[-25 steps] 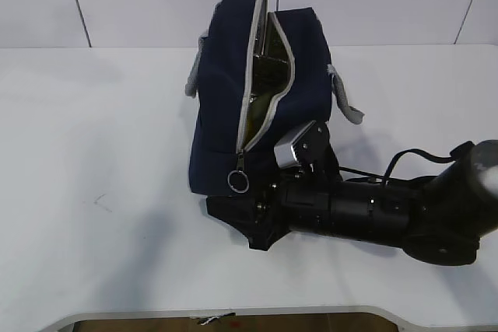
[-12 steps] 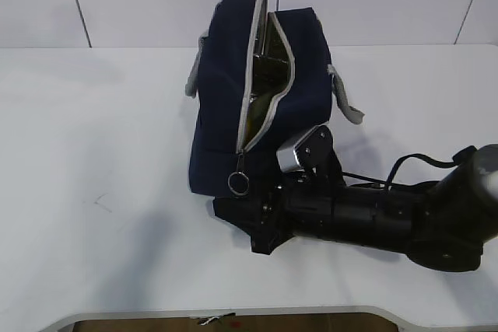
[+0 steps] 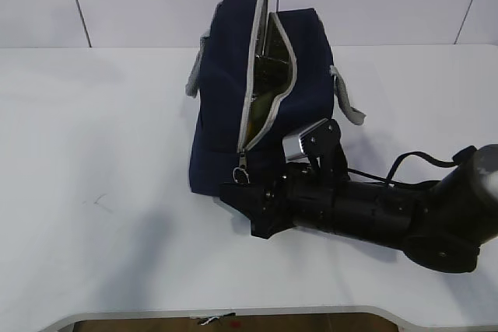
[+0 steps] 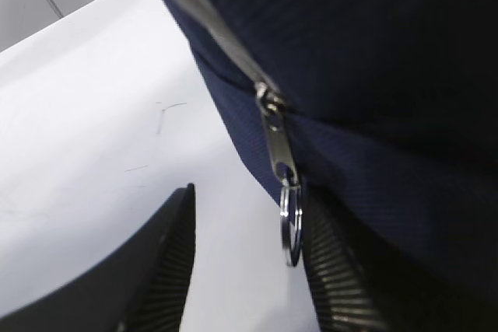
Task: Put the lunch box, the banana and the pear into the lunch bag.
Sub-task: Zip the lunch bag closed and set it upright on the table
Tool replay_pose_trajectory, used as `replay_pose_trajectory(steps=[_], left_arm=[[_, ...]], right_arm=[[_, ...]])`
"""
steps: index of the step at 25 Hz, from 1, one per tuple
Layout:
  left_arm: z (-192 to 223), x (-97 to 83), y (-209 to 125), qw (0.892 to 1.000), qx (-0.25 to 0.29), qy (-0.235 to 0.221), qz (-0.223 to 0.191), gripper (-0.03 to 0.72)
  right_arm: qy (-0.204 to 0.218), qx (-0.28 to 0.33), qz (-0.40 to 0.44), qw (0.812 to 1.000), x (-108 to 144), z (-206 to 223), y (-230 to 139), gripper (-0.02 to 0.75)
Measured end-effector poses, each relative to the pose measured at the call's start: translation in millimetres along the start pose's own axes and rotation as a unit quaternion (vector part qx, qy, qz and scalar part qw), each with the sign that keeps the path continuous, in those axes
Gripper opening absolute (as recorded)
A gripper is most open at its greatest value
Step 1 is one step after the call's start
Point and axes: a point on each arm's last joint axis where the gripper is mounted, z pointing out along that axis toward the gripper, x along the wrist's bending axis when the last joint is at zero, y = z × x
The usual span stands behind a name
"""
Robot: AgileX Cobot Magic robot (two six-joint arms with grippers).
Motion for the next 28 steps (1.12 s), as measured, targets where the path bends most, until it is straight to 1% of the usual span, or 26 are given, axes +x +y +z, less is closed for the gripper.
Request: replay_pose_trajectory(steps=[2, 5, 9, 13, 15, 19, 24, 28], left_arm=[[0.0, 0.0, 0.0, 1.000, 0.000, 0.000, 0.000, 0.317], [0.0, 0.0, 0.0, 1.000, 0.000, 0.000, -0.002, 0.317], [0.0, 0.0, 0.0, 1.000, 0.000, 0.000, -0.002, 0.317], [0.0, 0.0, 0.0, 1.000, 0.000, 0.000, -0.003, 0.317], [0.0, 0.0, 0.0, 1.000, 0.000, 0.000, -0.003, 0.317], [0.0, 0.0, 0.0, 1.000, 0.000, 0.000, -0.003, 0.317], [0.0, 0.0, 0.0, 1.000, 0.000, 0.000, -0.003, 0.317], [0.0, 0.0, 0.0, 1.000, 0.000, 0.000, -0.003, 0.317]], right_arm=[[-0.001, 0.000, 0.000, 1.000, -0.1, 0.0, 0.1, 0.375], [-0.002, -0.001, 0.001, 1.000, -0.4, 0.0, 0.2, 0.335], [-0.003, -0.001, 0.002, 1.000, -0.5, 0.0, 0.3, 0.244], [-0.005, -0.003, 0.004, 1.000, -1.0, 0.0, 0.5, 0.181], [-0.009, -0.004, 0.006, 1.000, -1.6, 0.0, 0.8, 0.136], [-0.013, -0.007, 0.014, 1.000, -2.4, 0.0, 1.2, 0.019], [-0.009, -0.006, 0.049, 0.999, -1.8, 0.0, 1.1, 0.017], [-0.016, 0.000, 0.042, 0.999, 0.7, -4.3, 11.0, 0.017]])
